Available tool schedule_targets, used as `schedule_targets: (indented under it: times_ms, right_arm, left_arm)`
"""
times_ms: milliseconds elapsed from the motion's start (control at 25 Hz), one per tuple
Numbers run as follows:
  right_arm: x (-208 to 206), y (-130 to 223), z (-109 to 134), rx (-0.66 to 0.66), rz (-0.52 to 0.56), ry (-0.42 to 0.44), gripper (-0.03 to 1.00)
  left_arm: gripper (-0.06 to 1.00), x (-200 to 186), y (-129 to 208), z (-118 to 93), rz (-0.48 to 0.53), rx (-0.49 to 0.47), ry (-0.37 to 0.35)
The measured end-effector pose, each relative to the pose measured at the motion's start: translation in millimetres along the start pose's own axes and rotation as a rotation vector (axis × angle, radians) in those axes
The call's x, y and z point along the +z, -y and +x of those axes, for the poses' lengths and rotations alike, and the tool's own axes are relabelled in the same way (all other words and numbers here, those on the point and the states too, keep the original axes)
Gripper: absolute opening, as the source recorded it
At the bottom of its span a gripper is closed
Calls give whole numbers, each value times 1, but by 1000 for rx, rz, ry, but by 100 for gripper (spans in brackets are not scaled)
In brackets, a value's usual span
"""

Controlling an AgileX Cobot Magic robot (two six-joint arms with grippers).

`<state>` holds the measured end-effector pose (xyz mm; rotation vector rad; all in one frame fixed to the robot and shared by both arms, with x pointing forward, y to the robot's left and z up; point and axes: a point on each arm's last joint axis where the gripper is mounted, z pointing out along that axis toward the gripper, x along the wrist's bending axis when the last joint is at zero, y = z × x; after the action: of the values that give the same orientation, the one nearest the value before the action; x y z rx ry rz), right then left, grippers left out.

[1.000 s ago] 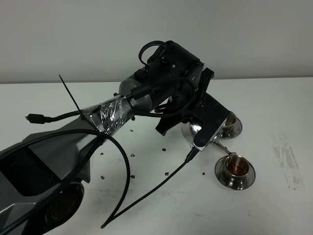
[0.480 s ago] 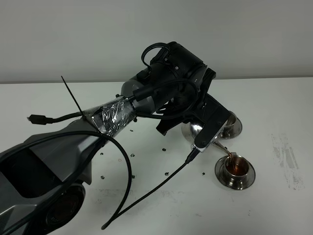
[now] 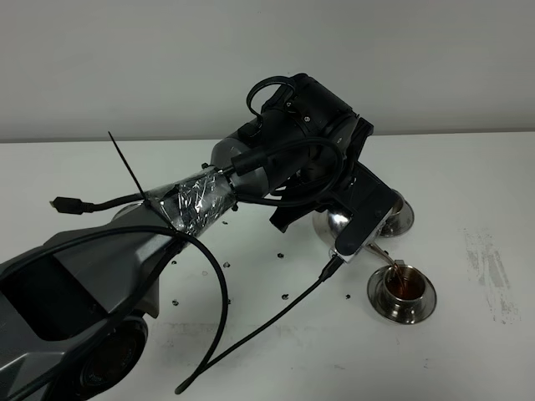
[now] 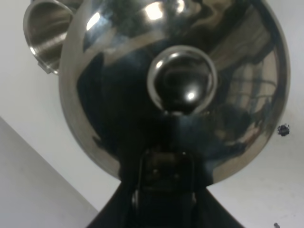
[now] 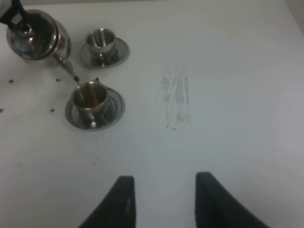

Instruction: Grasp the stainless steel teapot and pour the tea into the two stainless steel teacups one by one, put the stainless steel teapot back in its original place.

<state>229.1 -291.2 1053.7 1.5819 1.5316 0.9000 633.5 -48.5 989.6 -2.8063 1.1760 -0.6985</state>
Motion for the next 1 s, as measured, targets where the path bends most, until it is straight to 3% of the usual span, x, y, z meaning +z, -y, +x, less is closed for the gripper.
schedule_targets:
  times_ms: [1000]
  right_arm:
    - [0,0,0,0,0,0,29]
  left_arm:
    - [22,-1,-3,1,44,34,-9]
